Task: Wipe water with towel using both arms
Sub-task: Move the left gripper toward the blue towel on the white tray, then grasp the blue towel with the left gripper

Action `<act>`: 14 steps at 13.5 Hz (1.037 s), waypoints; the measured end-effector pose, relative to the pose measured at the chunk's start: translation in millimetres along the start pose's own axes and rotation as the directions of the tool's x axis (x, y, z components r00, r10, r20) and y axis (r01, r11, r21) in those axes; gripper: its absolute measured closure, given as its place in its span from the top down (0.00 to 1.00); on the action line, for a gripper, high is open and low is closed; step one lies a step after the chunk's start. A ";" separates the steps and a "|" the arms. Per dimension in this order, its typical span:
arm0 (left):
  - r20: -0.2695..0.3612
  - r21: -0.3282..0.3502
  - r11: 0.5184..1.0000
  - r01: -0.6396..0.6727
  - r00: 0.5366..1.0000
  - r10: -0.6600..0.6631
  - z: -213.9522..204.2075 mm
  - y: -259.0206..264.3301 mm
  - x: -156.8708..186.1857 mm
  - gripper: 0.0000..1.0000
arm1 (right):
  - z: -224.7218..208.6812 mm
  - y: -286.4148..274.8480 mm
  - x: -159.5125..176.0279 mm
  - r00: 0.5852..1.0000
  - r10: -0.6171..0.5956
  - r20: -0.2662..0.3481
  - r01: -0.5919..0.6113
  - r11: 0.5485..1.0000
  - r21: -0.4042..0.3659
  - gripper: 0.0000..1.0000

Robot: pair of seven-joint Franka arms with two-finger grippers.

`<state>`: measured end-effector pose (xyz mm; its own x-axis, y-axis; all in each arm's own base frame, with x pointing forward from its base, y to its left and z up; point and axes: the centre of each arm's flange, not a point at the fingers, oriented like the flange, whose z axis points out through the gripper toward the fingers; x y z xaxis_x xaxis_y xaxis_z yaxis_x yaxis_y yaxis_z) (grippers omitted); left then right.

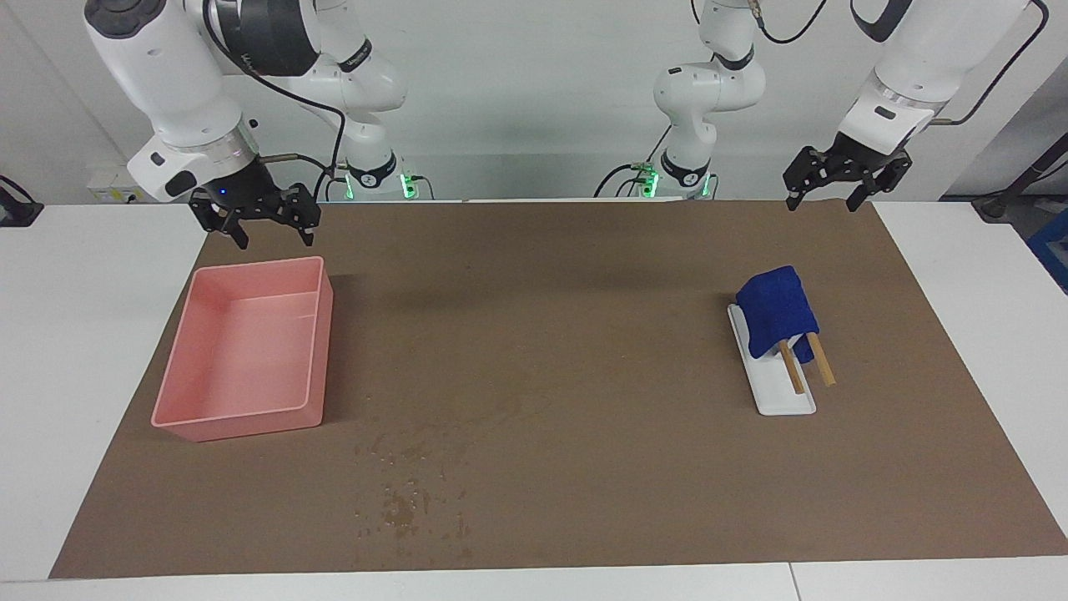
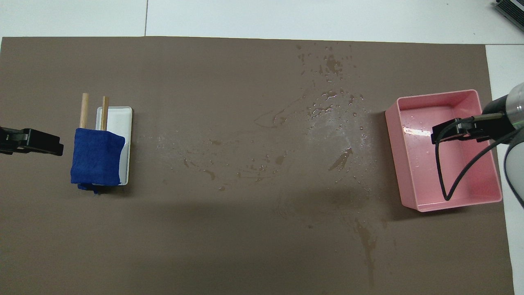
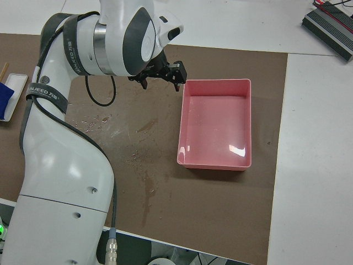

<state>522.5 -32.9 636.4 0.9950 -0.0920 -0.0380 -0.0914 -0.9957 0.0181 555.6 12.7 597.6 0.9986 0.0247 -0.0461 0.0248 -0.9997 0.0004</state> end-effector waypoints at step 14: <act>-0.095 0.009 0.997 0.076 0.993 -0.075 166.2 -70.1 2.4 0.96 | 0.0 3.3 -0.2 1.000 0.006 0.001 -0.006 1.000 0.000 1.00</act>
<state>524.7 34.3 469.0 0.9983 -0.0151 0.0562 -0.0155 -0.9999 0.0065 555.5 9.4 597.5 0.9987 0.0189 -0.0471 0.0189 -0.9998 0.0004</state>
